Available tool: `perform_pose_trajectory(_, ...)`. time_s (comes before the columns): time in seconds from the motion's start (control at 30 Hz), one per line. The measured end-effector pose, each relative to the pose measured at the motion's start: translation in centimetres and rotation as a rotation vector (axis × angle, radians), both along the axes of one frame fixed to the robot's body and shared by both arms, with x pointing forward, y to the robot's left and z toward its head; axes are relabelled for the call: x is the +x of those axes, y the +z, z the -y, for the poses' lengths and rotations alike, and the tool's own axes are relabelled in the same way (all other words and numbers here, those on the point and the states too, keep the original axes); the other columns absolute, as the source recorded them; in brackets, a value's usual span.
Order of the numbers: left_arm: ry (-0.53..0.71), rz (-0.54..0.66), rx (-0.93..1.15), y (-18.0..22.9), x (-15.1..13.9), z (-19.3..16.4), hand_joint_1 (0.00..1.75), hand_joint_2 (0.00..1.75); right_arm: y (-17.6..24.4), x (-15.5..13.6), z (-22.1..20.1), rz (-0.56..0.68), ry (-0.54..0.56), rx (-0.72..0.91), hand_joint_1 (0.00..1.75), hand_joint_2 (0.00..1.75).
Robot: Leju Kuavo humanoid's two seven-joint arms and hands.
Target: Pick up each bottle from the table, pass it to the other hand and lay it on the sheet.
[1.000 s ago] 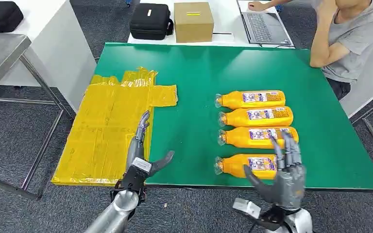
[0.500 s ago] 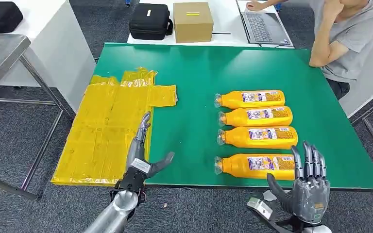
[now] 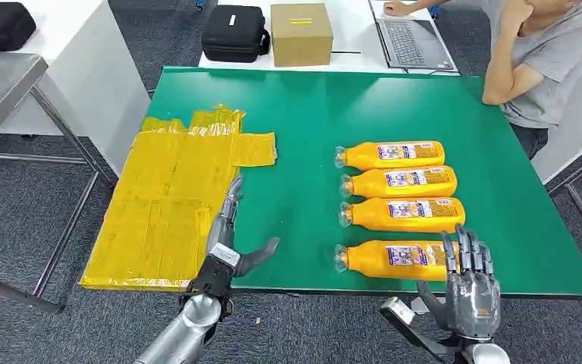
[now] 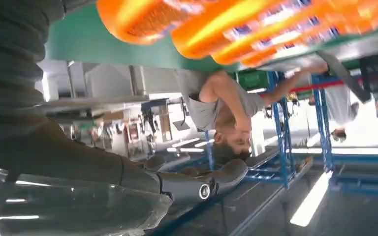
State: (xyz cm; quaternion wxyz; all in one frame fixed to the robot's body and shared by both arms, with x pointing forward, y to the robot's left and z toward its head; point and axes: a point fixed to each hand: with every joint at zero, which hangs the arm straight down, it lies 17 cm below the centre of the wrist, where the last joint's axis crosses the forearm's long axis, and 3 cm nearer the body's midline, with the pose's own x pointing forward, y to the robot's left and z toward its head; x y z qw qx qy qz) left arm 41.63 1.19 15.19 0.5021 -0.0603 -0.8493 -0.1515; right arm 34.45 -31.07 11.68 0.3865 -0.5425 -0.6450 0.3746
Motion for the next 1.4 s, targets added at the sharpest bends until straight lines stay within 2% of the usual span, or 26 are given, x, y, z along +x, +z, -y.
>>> perform_pose_trajectory(0.1, -0.005, -0.010, -0.008, 0.0, 0.0, 0.3, 0.00, 1.75, -1.1, 0.7, 0.3, -0.027, -0.005, 0.010, 0.00, 1.75)
perform_pose_trajectory(0.33, -0.017, -0.033, -0.027, -0.1, -0.1, 1.0, 0.00, 1.75, -4.2, 1.9, 1.0, -0.090, -0.021, -0.098, 0.00, 1.75)
perform_pose_trajectory(0.67, -0.033, -0.036, -0.036, 0.2, -0.2, 1.7, 0.00, 1.75, -6.5, 2.4, 2.1, -0.143, -0.033, -0.085, 0.00, 1.75)
perform_pose_trajectory(1.4, -0.037, -0.033, -0.037, 0.0, -0.3, 1.9, 0.00, 1.75, -8.2, 3.4, 3.7, -0.194, -0.053, -0.125, 0.00, 1.75)
